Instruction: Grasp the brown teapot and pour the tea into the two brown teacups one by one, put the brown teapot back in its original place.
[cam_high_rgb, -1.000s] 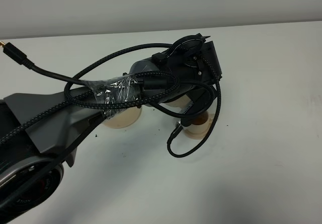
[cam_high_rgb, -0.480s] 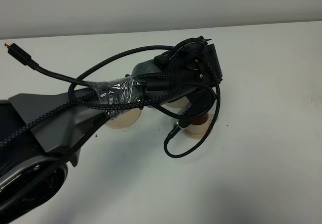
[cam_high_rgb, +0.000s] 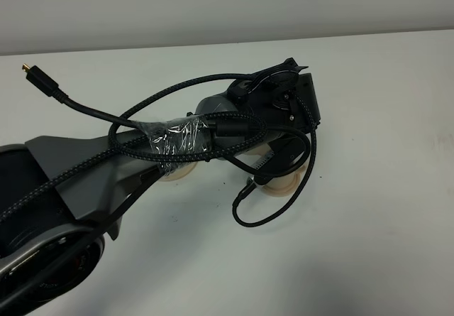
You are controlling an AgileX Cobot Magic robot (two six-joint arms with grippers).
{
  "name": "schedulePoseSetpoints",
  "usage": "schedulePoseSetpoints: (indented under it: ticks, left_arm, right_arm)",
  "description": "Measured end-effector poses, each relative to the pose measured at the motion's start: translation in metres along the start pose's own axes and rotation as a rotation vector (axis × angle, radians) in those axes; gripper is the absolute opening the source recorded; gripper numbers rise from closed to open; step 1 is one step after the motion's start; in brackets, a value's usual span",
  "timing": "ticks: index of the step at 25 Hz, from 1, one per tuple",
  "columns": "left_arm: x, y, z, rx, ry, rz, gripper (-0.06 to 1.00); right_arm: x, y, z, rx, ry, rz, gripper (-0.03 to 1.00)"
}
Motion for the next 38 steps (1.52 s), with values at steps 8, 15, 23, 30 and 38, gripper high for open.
schedulePoseSetpoints:
  ticks: [8,15,23,30,38]
  left_arm:
    - [0.0058,0.0044,-0.0021,-0.052,0.025,-0.021,0.15]
    - [0.0059,0.0045,-0.0014,-0.073,0.03,-0.021,0.15]
    - [0.0059,0.0049,-0.0012,-0.103,0.031,-0.023,0.15]
    - [0.0059,0.0068,-0.0012,-0.124,0.032,-0.035,0.15]
    - [0.0061,0.0093,-0.0001,-0.151,0.042,-0.051,0.15]
  right_arm:
    - [0.0,0.0,0.0,0.0,0.0,0.0,0.46]
    - [0.0,0.0,0.0,0.0,0.0,0.0,0.46]
    - [0.0,0.0,0.0,0.0,0.0,0.0,0.46]
    - [0.0,0.0,0.0,0.0,0.0,0.0,0.46]
    - [0.0,0.0,0.0,0.0,0.0,0.0,0.46]
Point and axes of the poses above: a point on each arm's last joint axis where the gripper is mounted, x pointing back along that axis away from the gripper, y along the wrist's bending axis when the last joint is at zero, z = x × y, the point moved 6 cm from there along -x, pointing out along that axis toward the gripper, and after that the axes turned 5 degrees about -x, right-handed, at the moved point
